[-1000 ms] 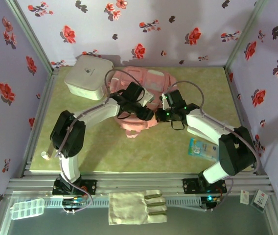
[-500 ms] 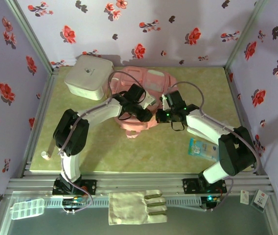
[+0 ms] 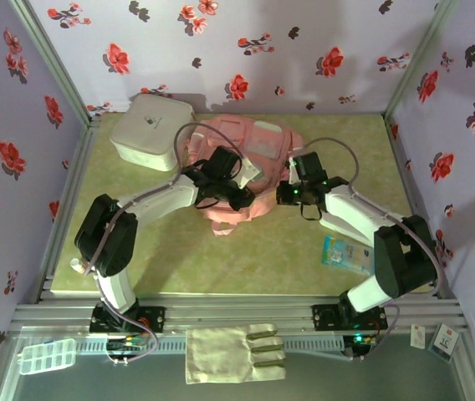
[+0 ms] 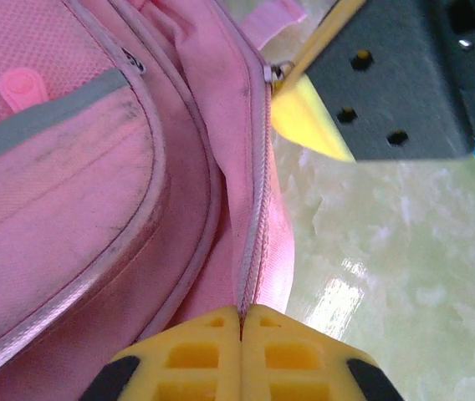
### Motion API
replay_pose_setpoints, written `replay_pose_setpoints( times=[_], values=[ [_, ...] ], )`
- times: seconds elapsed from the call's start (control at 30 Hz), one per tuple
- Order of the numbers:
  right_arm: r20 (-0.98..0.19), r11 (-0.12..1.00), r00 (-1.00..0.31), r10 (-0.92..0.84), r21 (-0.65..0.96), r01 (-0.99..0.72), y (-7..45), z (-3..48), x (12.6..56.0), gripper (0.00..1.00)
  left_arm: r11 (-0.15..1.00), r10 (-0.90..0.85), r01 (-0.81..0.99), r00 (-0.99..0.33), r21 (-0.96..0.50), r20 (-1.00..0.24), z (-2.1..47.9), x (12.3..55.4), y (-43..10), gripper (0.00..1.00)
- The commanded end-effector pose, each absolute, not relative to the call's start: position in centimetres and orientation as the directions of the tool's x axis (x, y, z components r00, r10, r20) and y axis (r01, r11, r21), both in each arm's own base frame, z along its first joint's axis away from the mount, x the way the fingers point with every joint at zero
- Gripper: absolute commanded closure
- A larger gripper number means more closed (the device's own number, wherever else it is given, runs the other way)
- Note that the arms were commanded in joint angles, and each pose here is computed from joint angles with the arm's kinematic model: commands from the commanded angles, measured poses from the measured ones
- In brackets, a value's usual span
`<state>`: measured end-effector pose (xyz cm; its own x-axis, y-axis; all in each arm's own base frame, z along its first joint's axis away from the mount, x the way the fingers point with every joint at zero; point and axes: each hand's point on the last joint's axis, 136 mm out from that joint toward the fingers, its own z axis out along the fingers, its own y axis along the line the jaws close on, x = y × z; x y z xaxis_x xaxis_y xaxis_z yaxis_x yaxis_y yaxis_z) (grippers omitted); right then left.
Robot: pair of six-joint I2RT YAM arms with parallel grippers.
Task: Pack the student bag
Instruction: Zip the student bag at the center of the table.
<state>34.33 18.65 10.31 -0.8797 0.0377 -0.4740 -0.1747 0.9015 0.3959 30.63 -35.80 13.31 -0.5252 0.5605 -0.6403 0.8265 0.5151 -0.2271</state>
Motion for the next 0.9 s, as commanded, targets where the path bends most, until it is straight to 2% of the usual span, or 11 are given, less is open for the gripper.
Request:
replay_pose_setpoints(
  times=[0.0,0.43,0.7,0.77,0.8,0.87],
  values=[
    [-0.485,0.946,-0.872,0.07,0.309,-0.096,15.7,9.9,36.2,1.0,0.511,0.582,0.837,-0.503,-0.194,-0.638,14.7,29.8,-33.7,1.0],
    [-0.495,0.954,-0.844,0.206,0.293,0.061,11.5,8.7,42.6,0.98,0.496,0.597,0.844,-0.5,-0.201,-0.627,15.3,27.6,-32.0,1.0],
    [-0.512,0.954,-0.827,0.232,0.284,0.091,10.9,9.3,43.8,0.9,0.509,0.582,0.83,-0.526,-0.227,-0.62,14.9,27.3,-32.1,1.0],
    [-0.513,0.952,-0.826,0.233,0.292,0.088,11.0,10.0,43.5,0.81,0.508,0.574,0.829,-0.528,-0.233,-0.625,15.1,27.1,-32.5,0.97],
    [-0.517,0.951,-0.823,0.233,0.298,0.082,11.0,10.5,43.2,0.74,0.511,0.569,0.827,-0.531,-0.236,-0.628,15.3,27.2,-32.6,0.92],
    [-0.536,0.947,-0.811,0.234,0.314,0.066,11.1,11.7,42.5,0.55,0.516,0.553,0.822,-0.535,-0.242,-0.638,16.1,27.3,-32.9,0.76]
  ],
)
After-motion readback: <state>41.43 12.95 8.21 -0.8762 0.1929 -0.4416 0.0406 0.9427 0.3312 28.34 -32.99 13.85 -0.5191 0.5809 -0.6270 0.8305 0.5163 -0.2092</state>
